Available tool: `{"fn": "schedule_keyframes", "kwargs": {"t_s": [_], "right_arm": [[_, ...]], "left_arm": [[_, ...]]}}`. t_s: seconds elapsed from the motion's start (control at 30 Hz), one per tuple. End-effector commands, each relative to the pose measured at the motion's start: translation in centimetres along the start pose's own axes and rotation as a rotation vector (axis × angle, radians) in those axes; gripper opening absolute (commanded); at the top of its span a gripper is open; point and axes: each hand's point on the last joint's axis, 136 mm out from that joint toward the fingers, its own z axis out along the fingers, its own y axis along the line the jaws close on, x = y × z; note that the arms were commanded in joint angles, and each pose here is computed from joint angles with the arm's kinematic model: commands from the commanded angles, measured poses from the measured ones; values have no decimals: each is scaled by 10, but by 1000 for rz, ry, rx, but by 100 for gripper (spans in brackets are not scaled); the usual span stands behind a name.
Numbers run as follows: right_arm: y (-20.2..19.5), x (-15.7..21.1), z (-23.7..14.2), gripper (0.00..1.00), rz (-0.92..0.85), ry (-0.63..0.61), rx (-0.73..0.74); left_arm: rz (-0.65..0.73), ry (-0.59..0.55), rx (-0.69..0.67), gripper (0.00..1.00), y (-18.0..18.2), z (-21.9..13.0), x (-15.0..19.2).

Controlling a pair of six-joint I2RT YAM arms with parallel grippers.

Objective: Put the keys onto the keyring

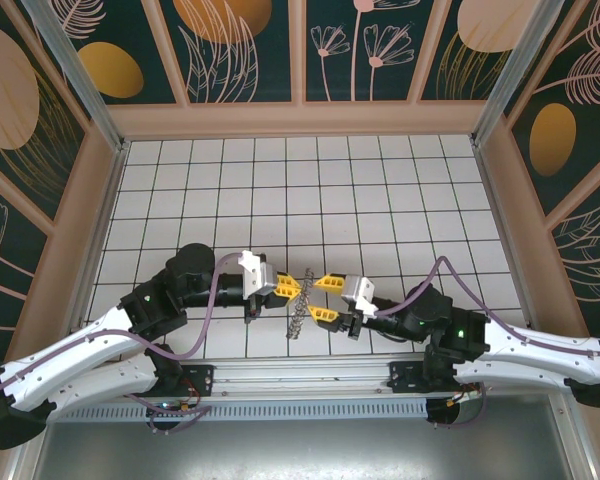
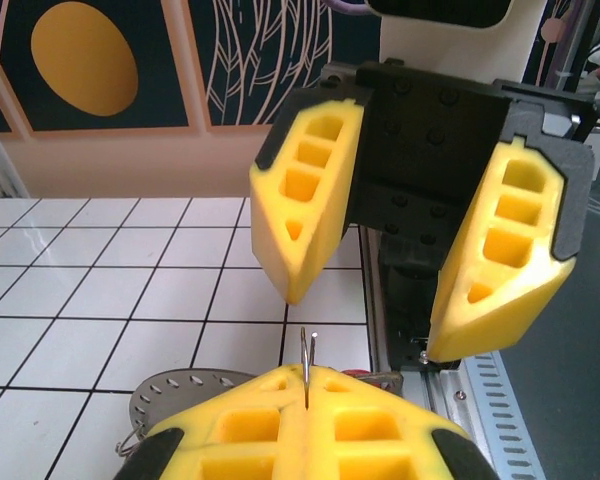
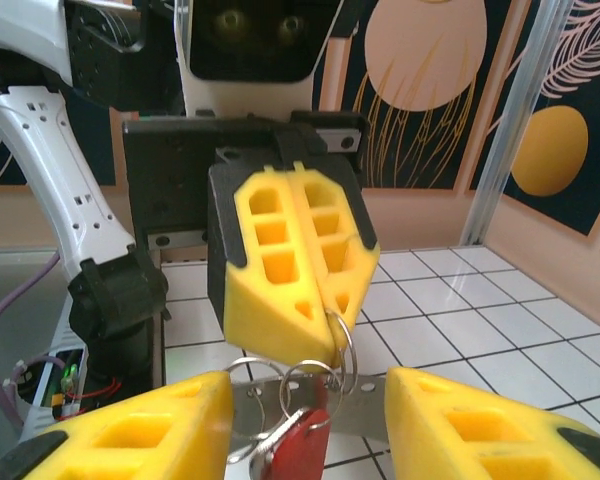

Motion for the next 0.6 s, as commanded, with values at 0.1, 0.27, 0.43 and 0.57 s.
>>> {"fn": "schedule_keyframes", "kwargs": {"t_s": [0.1, 0.27, 0.43, 0.57], "right_arm": [[-9, -20, 3, 44, -29, -91, 55], [-10, -13, 12, 42, -23, -63, 60], [-14, -6, 15, 39, -8, -33, 78], [-18, -6, 13, 38, 8, -34, 91]], "left_arm": [[52, -66, 31, 0, -6, -2, -18], [56, -73, 34, 0, -8, -4, -20], [60, -80, 38, 0, -9, -5, -22], [66, -93, 48, 0, -12, -7, -25]]}}
